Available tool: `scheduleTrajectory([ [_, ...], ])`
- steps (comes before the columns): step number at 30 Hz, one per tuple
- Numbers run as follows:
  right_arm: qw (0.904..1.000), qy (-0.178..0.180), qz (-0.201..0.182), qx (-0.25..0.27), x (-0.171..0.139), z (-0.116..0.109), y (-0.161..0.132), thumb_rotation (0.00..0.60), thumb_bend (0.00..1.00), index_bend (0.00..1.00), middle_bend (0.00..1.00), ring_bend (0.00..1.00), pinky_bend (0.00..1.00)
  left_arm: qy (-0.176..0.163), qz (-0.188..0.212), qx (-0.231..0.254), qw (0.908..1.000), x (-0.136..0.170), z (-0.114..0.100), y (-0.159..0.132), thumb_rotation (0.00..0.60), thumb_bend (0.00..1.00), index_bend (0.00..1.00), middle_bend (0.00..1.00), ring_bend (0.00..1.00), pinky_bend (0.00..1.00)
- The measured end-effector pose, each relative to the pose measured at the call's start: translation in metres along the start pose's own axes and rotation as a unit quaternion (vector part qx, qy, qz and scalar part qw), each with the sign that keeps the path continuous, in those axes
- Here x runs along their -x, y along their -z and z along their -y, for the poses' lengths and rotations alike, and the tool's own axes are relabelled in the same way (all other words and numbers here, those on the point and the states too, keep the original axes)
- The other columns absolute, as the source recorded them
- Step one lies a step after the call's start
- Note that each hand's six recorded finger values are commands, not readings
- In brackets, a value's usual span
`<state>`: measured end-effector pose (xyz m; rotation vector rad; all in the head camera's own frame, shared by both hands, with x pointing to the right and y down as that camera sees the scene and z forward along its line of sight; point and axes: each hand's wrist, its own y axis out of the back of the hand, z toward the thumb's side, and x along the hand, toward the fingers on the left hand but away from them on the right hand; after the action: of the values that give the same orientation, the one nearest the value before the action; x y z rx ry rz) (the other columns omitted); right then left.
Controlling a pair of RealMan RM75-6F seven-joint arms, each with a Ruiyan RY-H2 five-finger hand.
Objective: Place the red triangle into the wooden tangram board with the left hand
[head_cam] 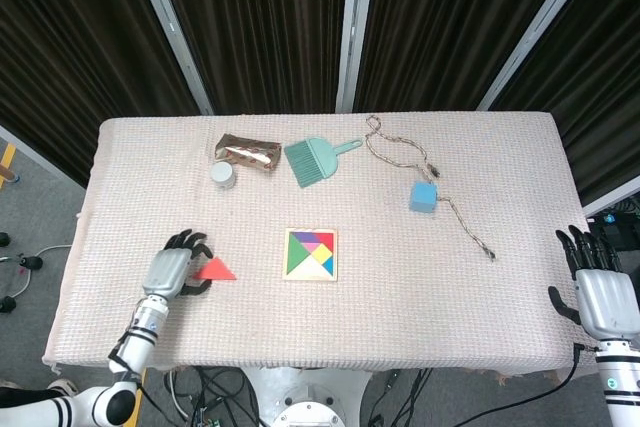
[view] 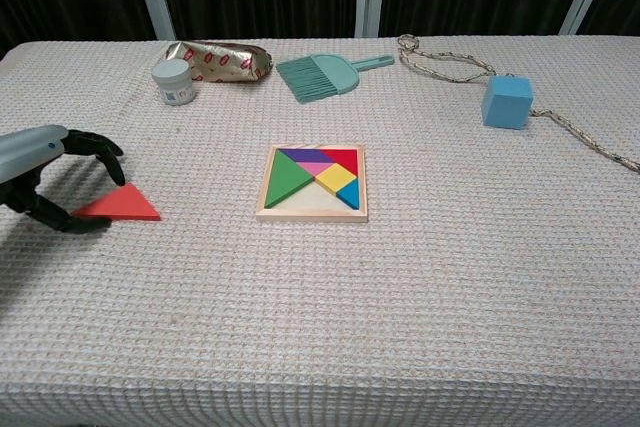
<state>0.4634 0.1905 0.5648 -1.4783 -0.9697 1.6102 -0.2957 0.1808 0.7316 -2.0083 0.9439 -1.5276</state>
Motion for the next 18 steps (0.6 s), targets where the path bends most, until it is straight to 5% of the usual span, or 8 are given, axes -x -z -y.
scheduleTrajectory([
  [18, 0.9999, -0.010, 0.006, -0.003, 0.0001, 0.0024, 0.0011, 0.600, 0.26, 0.00, 0.00, 0.00, 0.00, 0.004, 0.013, 0.002, 0.9999, -0.0036, 0.0017, -0.0045, 0.600, 0.25, 0.32, 0.14, 0.01, 0.10],
])
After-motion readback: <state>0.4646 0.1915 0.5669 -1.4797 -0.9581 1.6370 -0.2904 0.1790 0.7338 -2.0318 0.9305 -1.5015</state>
